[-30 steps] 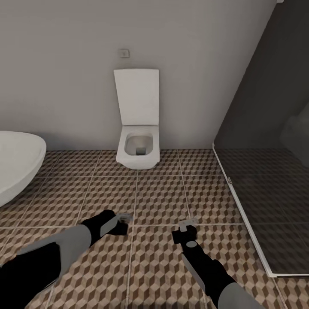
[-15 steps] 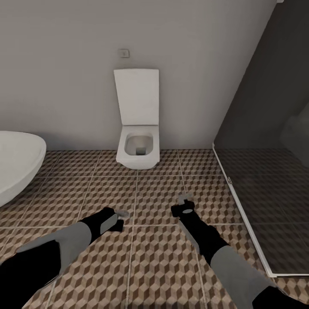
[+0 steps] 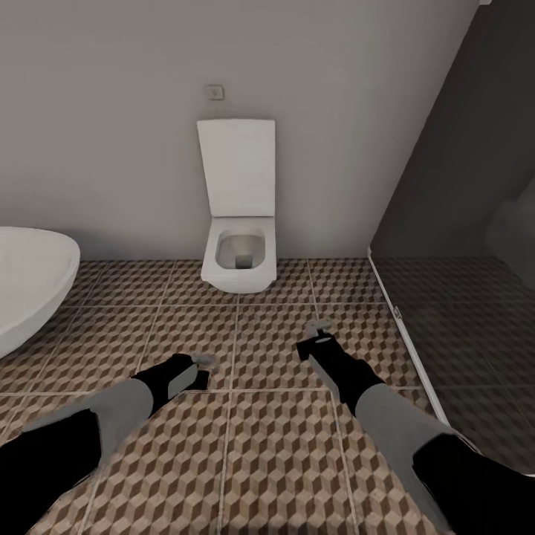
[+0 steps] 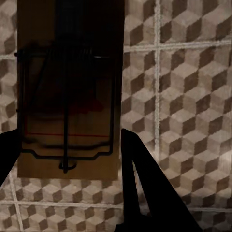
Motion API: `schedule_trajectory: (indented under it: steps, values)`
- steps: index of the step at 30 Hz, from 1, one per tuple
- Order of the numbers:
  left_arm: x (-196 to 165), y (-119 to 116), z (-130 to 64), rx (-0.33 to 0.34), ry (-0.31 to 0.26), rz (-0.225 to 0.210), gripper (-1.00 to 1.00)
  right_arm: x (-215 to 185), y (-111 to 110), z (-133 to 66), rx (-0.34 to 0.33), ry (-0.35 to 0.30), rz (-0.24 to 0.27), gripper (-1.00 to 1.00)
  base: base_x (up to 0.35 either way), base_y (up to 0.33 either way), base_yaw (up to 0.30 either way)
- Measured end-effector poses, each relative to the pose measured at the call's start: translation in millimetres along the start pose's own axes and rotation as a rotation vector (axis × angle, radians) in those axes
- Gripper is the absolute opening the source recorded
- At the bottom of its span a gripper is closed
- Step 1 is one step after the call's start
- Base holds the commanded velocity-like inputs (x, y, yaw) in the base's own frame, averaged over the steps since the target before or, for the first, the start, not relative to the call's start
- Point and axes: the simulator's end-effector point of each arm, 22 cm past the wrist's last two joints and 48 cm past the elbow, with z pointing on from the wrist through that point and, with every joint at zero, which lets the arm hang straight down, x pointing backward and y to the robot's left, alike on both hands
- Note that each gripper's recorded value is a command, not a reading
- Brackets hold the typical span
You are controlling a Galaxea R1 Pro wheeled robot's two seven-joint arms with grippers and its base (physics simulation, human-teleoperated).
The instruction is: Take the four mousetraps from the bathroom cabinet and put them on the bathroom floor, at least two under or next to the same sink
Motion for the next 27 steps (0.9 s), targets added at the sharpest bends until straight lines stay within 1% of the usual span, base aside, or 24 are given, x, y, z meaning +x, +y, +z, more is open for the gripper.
schedule_trajectory:
  steps: [3, 8, 9, 11, 14, 16, 20, 23, 27]
  values:
    - [-22, 15, -6.3, -0.017, -0.03, -0.011, -1.0, -4, 0, 0.9, -0.006, -0.015, 0.004, -1.0, 0.0, 0.0, 0.0]
    - [-49, 25, -15.8, -0.027, -0.065, -0.022, -1.0, -6, 3, 1.1, -0.015, -0.024, 0.007, -1.0, 0.0, 0.0, 0.0]
    - [-54, 29, -17.6, -0.033, -0.071, -0.025, -1.0, -7, 6, 0.8, -0.024, -0.025, 0.008, -1.0, 0.0, 0.0, 0.0]
    - [-60, 39, -19.4, -0.043, -0.079, -0.036, -1.0, -8, 21, -0.8, -0.053, -0.026, 0.011, -1.0, 0.0, 0.0, 0.0]
    - [-63, 46, -20.3, -0.047, -0.082, -0.049, -1.0, -7, 40, -2.2, -0.081, -0.021, 0.013, -1.0, 0.0, 0.0, 0.0]
    - [-64, 45, -20.5, -0.038, -0.083, -0.057, -1.0, -9, 45, -2.5, -0.088, -0.032, 0.017, -1.0, 0.0, 0.0, 0.0]
    - [-65, 42, -20.0, 0.017, -0.085, -0.076, -1.0, -17, 49, -3.0, -0.093, -0.071, 0.027, -1.0, 0.0, 0.0, 0.0]
    - [-66, 40, -19.9, 0.065, -0.088, -0.085, -1.0, -19, 49, -3.2, -0.093, -0.081, 0.03, -1.0, 0.0, 0.0, 0.0]
    - [-66, 39, -20.0, 0.093, -0.089, -0.089, -1.0, -20, 47, -3.0, -0.091, -0.086, 0.031, -1.0, 0.0, 0.0, 0.0]
